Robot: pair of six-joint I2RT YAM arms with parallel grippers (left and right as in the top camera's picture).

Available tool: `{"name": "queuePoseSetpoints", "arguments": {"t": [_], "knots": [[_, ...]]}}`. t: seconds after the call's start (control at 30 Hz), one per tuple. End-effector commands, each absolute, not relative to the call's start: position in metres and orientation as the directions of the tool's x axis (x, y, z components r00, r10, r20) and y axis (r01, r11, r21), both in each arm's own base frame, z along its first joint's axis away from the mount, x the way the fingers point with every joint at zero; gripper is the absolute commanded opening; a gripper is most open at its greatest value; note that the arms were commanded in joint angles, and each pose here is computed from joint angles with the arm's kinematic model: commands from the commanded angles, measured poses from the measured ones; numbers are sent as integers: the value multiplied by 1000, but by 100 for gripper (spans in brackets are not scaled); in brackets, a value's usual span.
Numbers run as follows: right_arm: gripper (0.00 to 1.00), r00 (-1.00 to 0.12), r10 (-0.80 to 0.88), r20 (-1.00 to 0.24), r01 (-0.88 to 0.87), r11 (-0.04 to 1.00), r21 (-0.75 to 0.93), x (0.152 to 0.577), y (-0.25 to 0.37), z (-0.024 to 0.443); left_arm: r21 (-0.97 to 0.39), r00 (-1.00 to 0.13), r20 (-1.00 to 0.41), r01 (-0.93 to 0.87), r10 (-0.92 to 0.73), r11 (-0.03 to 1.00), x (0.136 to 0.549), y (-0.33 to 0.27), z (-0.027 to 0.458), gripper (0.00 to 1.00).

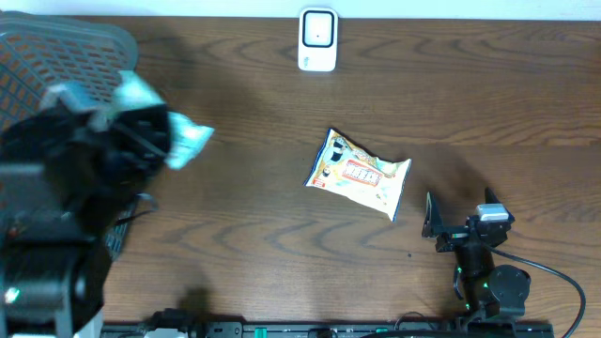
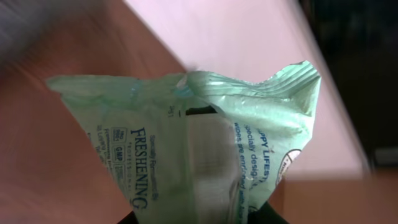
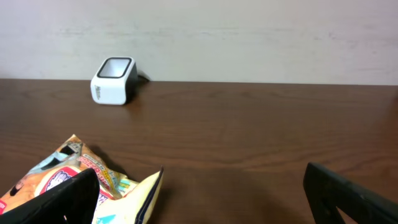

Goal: Scan the item barcode
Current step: 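Lift the green pack out and set it beside the orange pack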

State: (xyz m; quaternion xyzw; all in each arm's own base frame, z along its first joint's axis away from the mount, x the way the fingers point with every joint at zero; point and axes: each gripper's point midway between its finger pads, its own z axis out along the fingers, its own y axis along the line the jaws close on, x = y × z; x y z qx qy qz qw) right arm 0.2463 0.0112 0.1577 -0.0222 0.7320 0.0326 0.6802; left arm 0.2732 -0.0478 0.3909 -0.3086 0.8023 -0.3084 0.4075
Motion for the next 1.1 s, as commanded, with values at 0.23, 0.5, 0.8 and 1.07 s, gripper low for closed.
{"name": "queuePoseSetpoints", "arguments": {"t": [0.23, 0.5, 0.8, 1.07], "knots": [[99, -73, -3, -997, -79, 997, 2, 246, 12, 157, -573, -727, -389, -290, -566, 766, 330, -139, 290, 23], [99, -73, -3, -997, -79, 997, 2, 246, 12, 157, -393, -827, -237, -398, -510, 829, 369, -168, 175, 23], [99, -73, -3, -997, -79, 997, 2, 246, 12, 157, -265, -862, -99, -459, -498, 848, 373, -194, 84, 23], [99, -73, -3, -997, -79, 997, 2, 246, 12, 157, -222, -899, -136, -383, -417, 897, 368, -228, 52, 29]]}}
